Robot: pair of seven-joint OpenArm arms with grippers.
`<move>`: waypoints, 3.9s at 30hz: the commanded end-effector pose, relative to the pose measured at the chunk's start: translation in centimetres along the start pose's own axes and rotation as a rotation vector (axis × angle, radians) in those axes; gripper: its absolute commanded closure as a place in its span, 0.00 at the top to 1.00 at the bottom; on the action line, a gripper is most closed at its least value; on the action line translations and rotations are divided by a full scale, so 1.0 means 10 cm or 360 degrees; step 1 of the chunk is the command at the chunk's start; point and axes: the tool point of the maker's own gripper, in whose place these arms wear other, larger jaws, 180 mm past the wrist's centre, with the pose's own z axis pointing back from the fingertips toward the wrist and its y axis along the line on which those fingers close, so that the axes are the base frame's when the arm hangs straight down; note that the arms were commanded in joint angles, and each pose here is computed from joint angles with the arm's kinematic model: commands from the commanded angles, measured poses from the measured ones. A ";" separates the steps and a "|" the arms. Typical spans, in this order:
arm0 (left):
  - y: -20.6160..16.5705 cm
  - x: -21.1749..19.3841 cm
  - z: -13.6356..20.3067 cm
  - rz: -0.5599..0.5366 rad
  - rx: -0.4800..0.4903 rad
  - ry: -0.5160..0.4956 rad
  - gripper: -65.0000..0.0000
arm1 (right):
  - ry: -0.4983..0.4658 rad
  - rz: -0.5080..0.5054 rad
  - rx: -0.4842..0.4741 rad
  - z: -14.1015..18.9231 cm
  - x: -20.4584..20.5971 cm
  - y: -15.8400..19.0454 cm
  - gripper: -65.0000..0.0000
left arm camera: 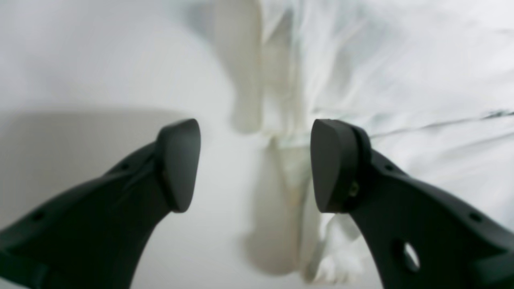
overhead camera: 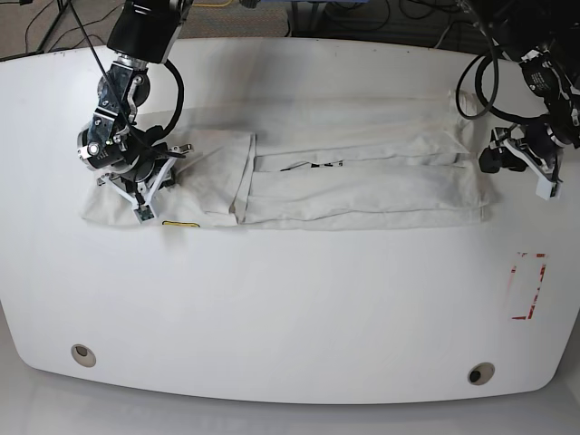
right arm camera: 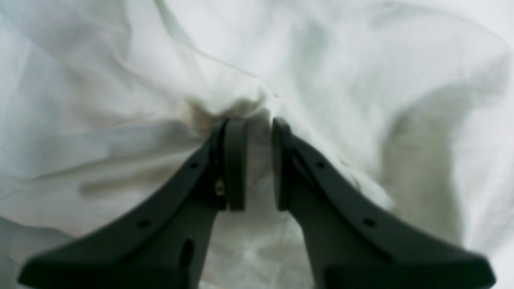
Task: Layout the t-shirt on the table in an organized manner, then fold the t-shirt properly
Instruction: 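Grasp the shirt end near the left gripper with the left gripper, then fold the grasped end with the left gripper toward the right gripper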
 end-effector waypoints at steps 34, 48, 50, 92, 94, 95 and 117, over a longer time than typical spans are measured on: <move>-0.67 -0.03 -0.42 0.0087 -0.0483 0.0006 0.62 | -0.0085 0.0010 -0.0021 0.06 0.16 -0.05 0.16; -0.57 -0.01 -0.52 0.0022 -0.0329 0.0022 0.10 | -0.0082 0.0008 -0.0019 0.05 0.15 -0.05 0.16; -0.57 0.01 -0.52 0.0022 -0.0325 0.0006 0.11 | -0.0082 0.0008 -0.0019 0.05 0.15 -0.05 0.16; -0.76 0.08 -0.64 0.0018 -0.0358 -0.0020 0.05 | -0.0094 -0.0013 0.0015 0.02 0.17 0.05 0.16; -0.75 0.08 -0.64 0.0012 -0.0349 -0.0015 0.05 | -0.0094 -0.0014 0.0017 0.02 0.17 0.06 0.16; -0.75 0.08 -0.64 0.0007 -0.0346 -0.0012 0.05 | -0.0094 -0.0014 0.0017 0.02 0.17 0.06 0.16; -1.60 0.38 -0.17 -0.0748 -0.0358 -0.0118 0.05 | -0.0096 -0.0013 0.0016 0.02 0.17 0.06 0.16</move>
